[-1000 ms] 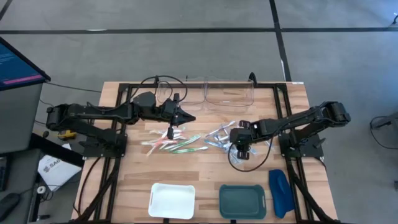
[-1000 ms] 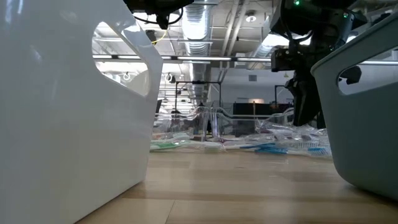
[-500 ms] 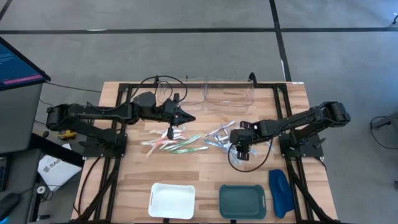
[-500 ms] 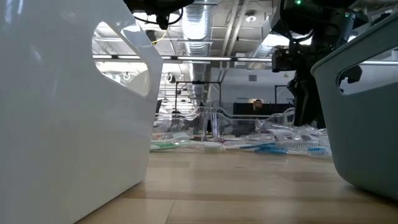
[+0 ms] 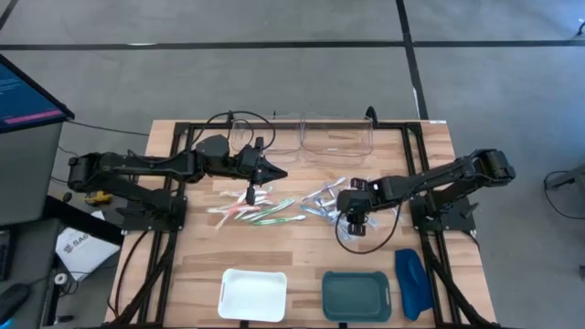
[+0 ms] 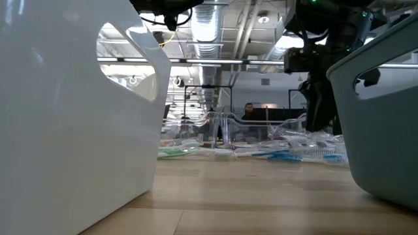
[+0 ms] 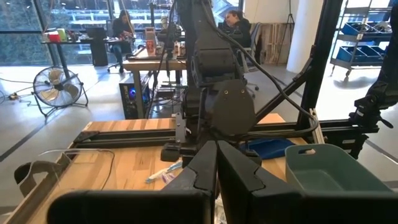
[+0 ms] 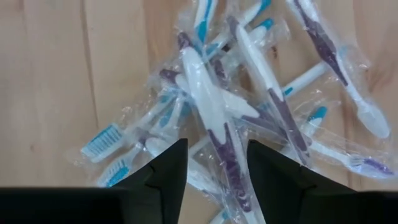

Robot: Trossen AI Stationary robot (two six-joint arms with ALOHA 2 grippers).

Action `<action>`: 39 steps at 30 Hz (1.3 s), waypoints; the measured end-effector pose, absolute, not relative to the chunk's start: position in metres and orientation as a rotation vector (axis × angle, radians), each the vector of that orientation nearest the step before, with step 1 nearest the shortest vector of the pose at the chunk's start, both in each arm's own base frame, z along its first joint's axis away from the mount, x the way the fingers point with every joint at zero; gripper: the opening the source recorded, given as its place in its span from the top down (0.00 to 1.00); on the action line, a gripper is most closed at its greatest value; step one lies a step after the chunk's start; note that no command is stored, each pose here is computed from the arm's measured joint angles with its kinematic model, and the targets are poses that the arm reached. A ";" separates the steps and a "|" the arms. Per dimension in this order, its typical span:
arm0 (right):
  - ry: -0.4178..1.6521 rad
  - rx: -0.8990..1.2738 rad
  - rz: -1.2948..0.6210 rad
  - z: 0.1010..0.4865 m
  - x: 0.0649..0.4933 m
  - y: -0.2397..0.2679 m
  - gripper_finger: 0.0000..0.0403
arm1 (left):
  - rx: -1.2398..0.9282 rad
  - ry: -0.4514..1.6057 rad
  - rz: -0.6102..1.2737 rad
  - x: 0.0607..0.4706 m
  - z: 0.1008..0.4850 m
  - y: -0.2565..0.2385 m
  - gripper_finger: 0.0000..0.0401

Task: Pick & Place Toothbrushes
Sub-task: Put the purple toothbrush into the right transparent bin

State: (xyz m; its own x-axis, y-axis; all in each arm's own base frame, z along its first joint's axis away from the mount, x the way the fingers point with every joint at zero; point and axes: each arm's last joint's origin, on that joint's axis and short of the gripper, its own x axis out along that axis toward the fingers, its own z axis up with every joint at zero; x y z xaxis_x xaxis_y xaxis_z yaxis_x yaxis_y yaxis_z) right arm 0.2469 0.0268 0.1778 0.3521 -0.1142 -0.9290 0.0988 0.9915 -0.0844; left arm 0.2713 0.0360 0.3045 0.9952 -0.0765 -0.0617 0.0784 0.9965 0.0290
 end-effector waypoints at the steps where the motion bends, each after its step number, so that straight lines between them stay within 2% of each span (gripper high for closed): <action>1: 1.207 -0.017 -0.135 0.178 0.246 0.028 0.61 | 0.031 0.060 -0.077 0.271 0.305 0.036 0.98; 19: 1.224 -0.011 -0.149 0.161 0.238 0.023 0.63 | 0.031 0.060 -0.077 0.271 0.305 0.036 0.98; 32: 1.220 -0.001 -0.162 0.161 0.239 0.020 0.73 | 0.031 0.061 -0.077 0.271 0.305 0.036 0.98; 39: 1.220 -0.002 -0.161 0.161 0.239 0.020 0.76 | 0.031 0.061 -0.078 0.271 0.305 0.036 0.98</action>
State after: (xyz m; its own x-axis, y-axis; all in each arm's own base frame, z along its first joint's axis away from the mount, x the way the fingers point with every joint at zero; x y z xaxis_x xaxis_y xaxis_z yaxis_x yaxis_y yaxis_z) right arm 0.2386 0.0196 0.1607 0.3336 -0.1245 -0.9345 0.1219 0.9886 -0.0882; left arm 0.2713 0.0360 0.3045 0.9951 -0.0765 -0.0621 0.0784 0.9965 0.0289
